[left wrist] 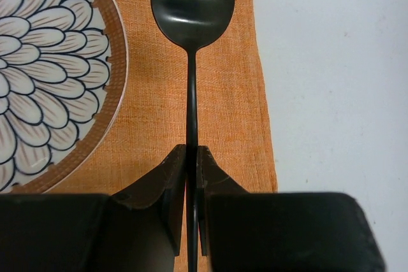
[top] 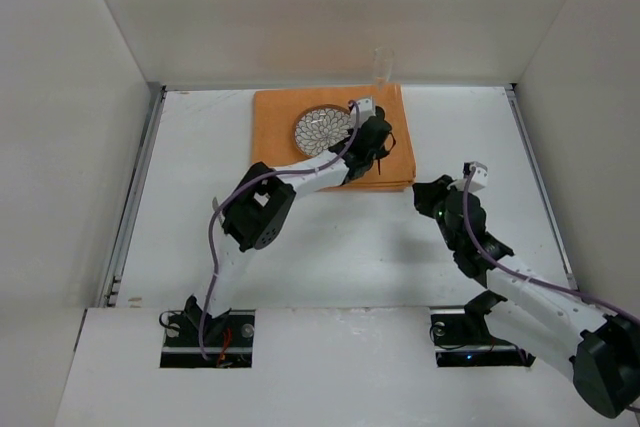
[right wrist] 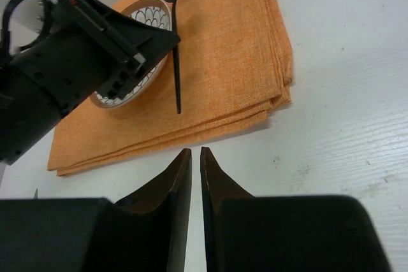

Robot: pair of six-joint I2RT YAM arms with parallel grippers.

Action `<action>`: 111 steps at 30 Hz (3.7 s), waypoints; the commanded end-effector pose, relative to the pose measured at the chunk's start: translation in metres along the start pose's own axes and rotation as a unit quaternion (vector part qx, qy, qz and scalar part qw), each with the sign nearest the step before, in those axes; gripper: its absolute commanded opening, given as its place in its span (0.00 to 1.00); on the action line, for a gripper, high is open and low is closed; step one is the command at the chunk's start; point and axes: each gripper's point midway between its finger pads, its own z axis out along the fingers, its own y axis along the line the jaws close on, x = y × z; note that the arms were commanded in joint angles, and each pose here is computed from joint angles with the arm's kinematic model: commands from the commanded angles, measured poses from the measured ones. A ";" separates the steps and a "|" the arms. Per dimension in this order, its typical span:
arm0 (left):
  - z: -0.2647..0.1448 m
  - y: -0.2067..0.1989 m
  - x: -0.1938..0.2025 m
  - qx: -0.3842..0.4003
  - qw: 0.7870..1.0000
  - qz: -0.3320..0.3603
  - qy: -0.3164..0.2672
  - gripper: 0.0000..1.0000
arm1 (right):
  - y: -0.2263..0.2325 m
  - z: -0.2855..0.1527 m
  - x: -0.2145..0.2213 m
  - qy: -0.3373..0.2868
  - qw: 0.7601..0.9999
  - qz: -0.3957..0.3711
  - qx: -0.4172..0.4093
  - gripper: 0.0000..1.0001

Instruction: Set the dinner table for one person

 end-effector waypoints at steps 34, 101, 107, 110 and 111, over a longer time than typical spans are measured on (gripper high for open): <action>-0.127 0.087 -0.057 -0.031 0.997 0.001 -0.068 0.45 | 0.009 -0.001 -0.004 -0.011 1.000 0.010 -0.015 0.29; -0.266 0.308 0.007 -0.245 0.969 -0.022 0.034 0.00 | 0.023 -0.002 0.003 -0.001 0.999 -0.002 -0.039 0.32; -0.224 0.260 -0.044 -0.182 0.980 0.080 0.005 0.00 | 0.025 -0.002 0.000 -0.005 0.999 0.000 -0.043 0.33; -0.199 0.241 -0.055 -0.145 0.986 0.078 -0.002 0.00 | 0.025 -0.003 -0.001 -0.008 0.999 0.001 -0.045 0.33; -0.188 0.233 -0.059 -0.131 0.988 0.079 -0.002 0.00 | 0.026 -0.003 -0.001 -0.008 0.999 0.002 -0.045 0.33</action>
